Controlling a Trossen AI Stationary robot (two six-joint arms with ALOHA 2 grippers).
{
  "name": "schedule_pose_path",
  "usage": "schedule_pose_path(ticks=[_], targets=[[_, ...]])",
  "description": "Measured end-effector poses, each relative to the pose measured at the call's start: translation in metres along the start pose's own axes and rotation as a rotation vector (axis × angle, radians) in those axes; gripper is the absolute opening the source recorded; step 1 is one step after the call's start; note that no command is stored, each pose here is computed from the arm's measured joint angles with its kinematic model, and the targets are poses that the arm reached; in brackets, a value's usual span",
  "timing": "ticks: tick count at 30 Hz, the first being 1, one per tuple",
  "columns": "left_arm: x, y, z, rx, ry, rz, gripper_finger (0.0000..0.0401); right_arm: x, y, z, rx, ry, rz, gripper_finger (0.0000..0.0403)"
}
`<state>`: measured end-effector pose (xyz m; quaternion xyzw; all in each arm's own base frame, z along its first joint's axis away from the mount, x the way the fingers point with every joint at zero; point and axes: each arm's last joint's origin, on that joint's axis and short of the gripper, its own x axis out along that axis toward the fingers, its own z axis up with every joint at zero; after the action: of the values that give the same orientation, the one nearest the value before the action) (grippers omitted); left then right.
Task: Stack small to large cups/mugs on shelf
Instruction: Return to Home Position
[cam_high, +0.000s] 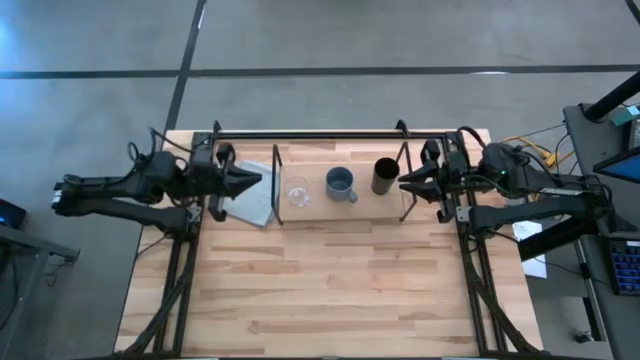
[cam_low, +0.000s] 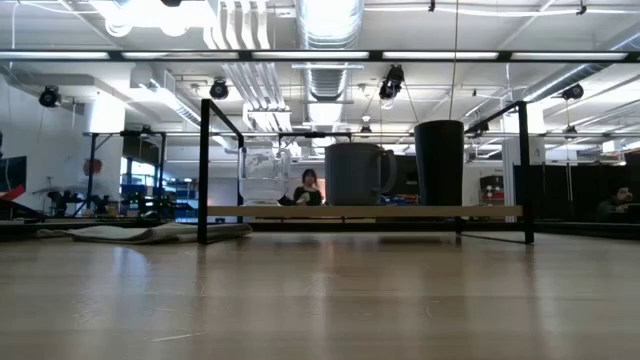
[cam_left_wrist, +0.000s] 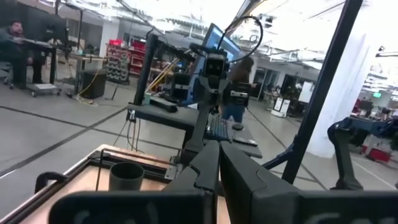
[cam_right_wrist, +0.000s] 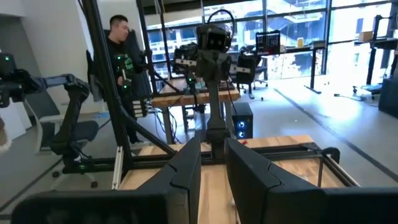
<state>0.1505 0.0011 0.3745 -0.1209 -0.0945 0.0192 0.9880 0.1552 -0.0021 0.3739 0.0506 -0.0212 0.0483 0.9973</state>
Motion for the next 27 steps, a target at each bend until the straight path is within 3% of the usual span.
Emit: schedule_pose_path(ticks=[12,20,27], targets=[[-0.022,0.003,-0.006,0.042,0.039,0.064,0.0000,0.001,-0.002,-0.014,-0.013,0.033,-0.001,0.0068],[-0.040,0.010,-0.025,0.046,0.033,0.105,0.0000,-0.009,-0.003,-0.037,0.009,-0.009,0.003,0.0068],[-0.062,0.021,-0.056,0.044,0.028,0.169,0.0000,-0.028,-0.003,-0.066,0.022,-0.028,0.006,0.0068]])
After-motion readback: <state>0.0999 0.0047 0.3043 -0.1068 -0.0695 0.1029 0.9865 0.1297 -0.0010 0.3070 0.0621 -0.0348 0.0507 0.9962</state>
